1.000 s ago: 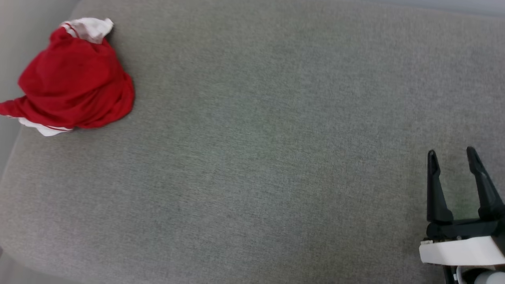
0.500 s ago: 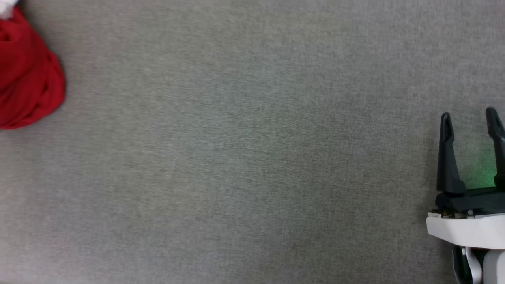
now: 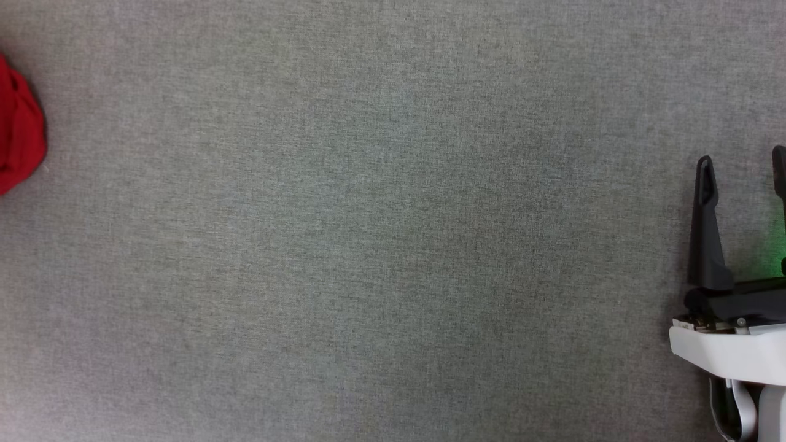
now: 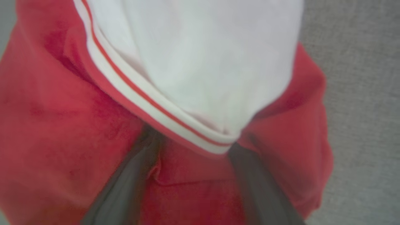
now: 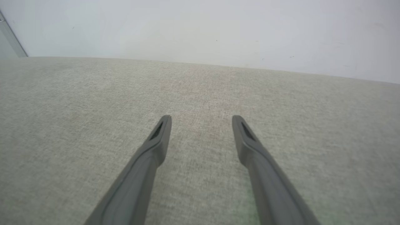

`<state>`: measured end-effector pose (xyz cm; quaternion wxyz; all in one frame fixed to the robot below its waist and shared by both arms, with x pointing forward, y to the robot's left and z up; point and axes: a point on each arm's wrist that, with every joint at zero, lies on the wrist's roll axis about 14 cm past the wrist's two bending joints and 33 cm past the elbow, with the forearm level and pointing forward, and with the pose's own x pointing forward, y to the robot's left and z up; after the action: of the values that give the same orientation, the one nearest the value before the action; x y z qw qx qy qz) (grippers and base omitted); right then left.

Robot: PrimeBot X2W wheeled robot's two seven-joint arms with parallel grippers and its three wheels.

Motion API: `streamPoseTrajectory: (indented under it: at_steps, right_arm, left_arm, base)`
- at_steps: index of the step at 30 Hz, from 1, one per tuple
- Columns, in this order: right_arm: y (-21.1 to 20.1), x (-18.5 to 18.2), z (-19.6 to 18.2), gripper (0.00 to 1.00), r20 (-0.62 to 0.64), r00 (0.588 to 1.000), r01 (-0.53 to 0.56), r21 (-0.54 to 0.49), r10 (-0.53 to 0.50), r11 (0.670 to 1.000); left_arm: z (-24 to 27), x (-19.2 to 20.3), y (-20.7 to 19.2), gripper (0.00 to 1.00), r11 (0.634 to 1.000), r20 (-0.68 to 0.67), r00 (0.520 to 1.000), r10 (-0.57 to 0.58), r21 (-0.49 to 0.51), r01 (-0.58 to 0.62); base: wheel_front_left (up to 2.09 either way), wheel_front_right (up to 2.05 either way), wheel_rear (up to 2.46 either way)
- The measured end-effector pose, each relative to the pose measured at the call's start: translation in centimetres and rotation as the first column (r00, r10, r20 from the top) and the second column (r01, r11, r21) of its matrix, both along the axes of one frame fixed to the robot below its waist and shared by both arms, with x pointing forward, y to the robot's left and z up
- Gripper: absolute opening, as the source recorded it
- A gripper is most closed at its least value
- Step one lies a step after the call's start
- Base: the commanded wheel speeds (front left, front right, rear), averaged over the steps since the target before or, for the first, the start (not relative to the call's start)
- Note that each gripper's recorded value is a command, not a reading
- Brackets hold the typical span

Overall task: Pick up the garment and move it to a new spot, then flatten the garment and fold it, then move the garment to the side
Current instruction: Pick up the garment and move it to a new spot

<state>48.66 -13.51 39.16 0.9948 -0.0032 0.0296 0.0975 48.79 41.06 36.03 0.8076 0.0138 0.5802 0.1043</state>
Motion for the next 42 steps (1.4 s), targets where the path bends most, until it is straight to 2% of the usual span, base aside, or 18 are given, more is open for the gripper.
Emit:
streamPoseTrajectory:
  at_steps: [1,7,12,16,20,26,32,38,42]
  right_arm:
    - [0.0,0.0,0.1,1.00,0.001,1.000,0.000,0.000,0.000,1.000]
    - [0.3,-0.3,0.9,1.00,0.006,1.000,-0.006,0.011,0.006,1.000]
    - [0.5,-1.1,2.8,1.00,0.028,1.000,-0.011,0.027,0.011,1.000]
    - [0.5,-2.2,4.5,1.00,0.045,0.999,-0.012,0.039,0.010,0.999]
    - [0.7,-3.3,6.3,1.00,0.072,0.997,-0.019,0.053,0.015,0.998]
    - [0.8,-5.0,8.8,1.00,0.114,0.993,-0.024,0.077,0.016,0.997]
    - [-0.8,-7.1,10.4,1.00,0.133,0.991,0.017,0.086,-0.029,0.996]
    - [-3.5,-9.4,11.4,1.00,0.145,0.984,0.095,0.083,-0.106,0.992]
    - [-5.8,-10.9,12.2,1.00,0.160,0.972,0.161,0.080,-0.173,0.984]
  left_arm:
    - [0.1,0.0,0.0,0.00,1.000,0.001,1.000,-0.001,-0.001,0.001]
    - [1.8,-0.4,0.0,0.00,0.999,0.030,0.999,-0.038,0.032,0.037]
    - [5.9,-0.1,0.4,0.00,0.991,0.105,0.989,-0.102,0.099,0.092]
    - [10.8,1.4,-1.3,0.00,0.973,0.211,0.955,-0.210,0.144,0.182]
    - [16.4,2.0,-3.2,0.00,0.933,0.288,0.897,-0.336,0.229,0.276]
    - [23.7,2.6,-8.3,0.00,0.850,0.377,0.769,-0.517,0.332,0.409]
    - [28.0,3.5,-16.2,0.00,0.733,0.427,0.596,-0.680,0.397,0.552]
    - [30.1,3.8,-25.9,0.00,0.581,0.458,0.390,-0.799,0.421,0.696]
    - [30.9,3.3,-32.7,0.00,0.454,0.476,0.230,-0.849,0.436,0.777]
  base:
    - [0.00,0.00,0.00]
    - [0.00,0.00,0.00]
    - [0.00,0.00,0.00]
    - [0.00,0.00,0.00]
    - [0.00,0.00,0.00]
    - [0.00,0.00,0.00]
    - [0.00,0.00,0.00]
    - [0.00,0.00,0.00]
    - [0.00,0.00,0.00]
